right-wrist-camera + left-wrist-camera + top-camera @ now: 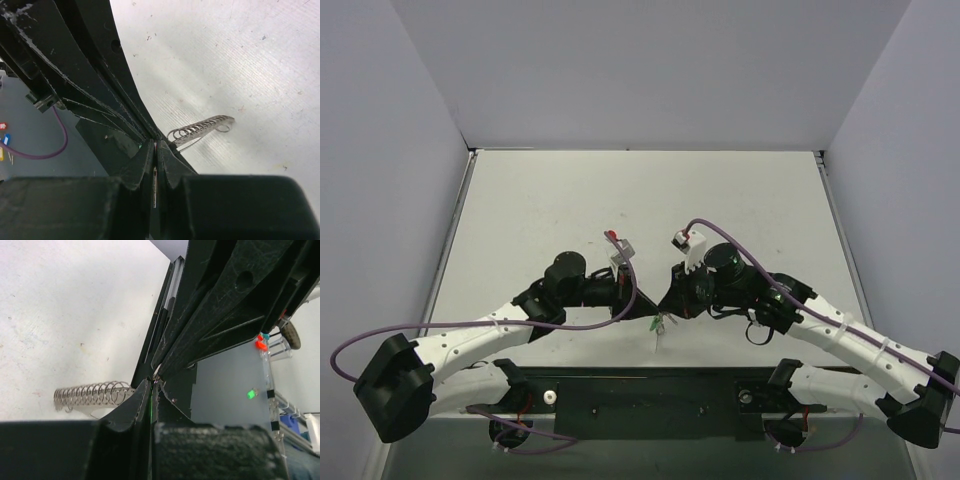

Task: Remove the keys from the keyring

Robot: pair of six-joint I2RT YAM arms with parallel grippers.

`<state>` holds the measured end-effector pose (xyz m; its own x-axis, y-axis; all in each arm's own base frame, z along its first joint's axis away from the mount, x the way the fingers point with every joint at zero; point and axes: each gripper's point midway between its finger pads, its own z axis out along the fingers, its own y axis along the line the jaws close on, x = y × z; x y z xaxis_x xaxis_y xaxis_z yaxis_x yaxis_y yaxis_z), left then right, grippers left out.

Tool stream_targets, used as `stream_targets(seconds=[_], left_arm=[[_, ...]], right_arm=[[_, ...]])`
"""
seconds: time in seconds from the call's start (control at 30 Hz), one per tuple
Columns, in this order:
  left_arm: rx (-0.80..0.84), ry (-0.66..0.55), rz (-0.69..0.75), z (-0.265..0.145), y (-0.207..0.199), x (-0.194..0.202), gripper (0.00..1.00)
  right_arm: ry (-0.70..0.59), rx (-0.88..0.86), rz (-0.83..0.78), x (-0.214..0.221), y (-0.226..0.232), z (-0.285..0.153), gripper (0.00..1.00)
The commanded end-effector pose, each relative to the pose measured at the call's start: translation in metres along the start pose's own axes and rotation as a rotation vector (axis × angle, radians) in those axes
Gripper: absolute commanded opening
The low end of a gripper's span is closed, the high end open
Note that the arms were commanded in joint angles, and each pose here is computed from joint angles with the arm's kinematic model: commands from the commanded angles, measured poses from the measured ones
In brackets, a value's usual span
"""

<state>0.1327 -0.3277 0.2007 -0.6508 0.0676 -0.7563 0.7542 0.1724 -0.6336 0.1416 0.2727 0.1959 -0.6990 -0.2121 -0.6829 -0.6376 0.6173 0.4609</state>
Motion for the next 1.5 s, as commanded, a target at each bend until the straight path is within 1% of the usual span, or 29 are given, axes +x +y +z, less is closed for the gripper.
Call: stream_targets(seconds=[0.0,0.2,0.5,0.6,0.83,1.13,1.3,1.33,1.47], left_arm=[[0.096,-0.167,0.031,0.001,-0.032,-0.044,0.00],[0.069,-0.245,-0.006,-0.004,-0.031,-0.056,0.00],[0.032,-0.259,-0.013,-0.005,-0.026,-0.061,0.00],[-0.017,-0.256,-0.029,-0.004,-0.017,-0.061,0.00],[-0.104,-0.292,-0.084,-0.005,-0.002,-0.068,0.00],[-0.153,-0.302,-0.110,-0.006,0.002,-0.075,0.00],[-0.179,-0.325,-0.165,-0.007,0.006,-0.077,0.00],[-0.186,-0.336,-0.172,-0.008,0.007,-0.080,0.00],[-0.206,-0.373,-0.220,-0.010,0.007,-0.089,0.00]], right_arm=[[-0.159,-0.054,0.023,-0.037,0.016,-0.001,0.00],[-0.180,-0.059,0.037,-0.039,0.017,-0.001,0.00],[-0.185,-0.050,0.048,-0.034,0.015,0.000,0.00],[-0.201,-0.042,0.054,-0.036,0.014,-0.003,0.00],[-0.218,-0.018,0.078,-0.033,0.012,0.002,0.00],[-0.269,0.021,0.108,-0.037,0.008,0.005,0.00],[-0.279,0.048,0.123,-0.033,0.006,0.008,0.00],[-0.310,0.038,0.129,-0.040,0.009,0.007,0.00],[-0.348,0.060,0.153,-0.044,0.006,0.008,0.00]])
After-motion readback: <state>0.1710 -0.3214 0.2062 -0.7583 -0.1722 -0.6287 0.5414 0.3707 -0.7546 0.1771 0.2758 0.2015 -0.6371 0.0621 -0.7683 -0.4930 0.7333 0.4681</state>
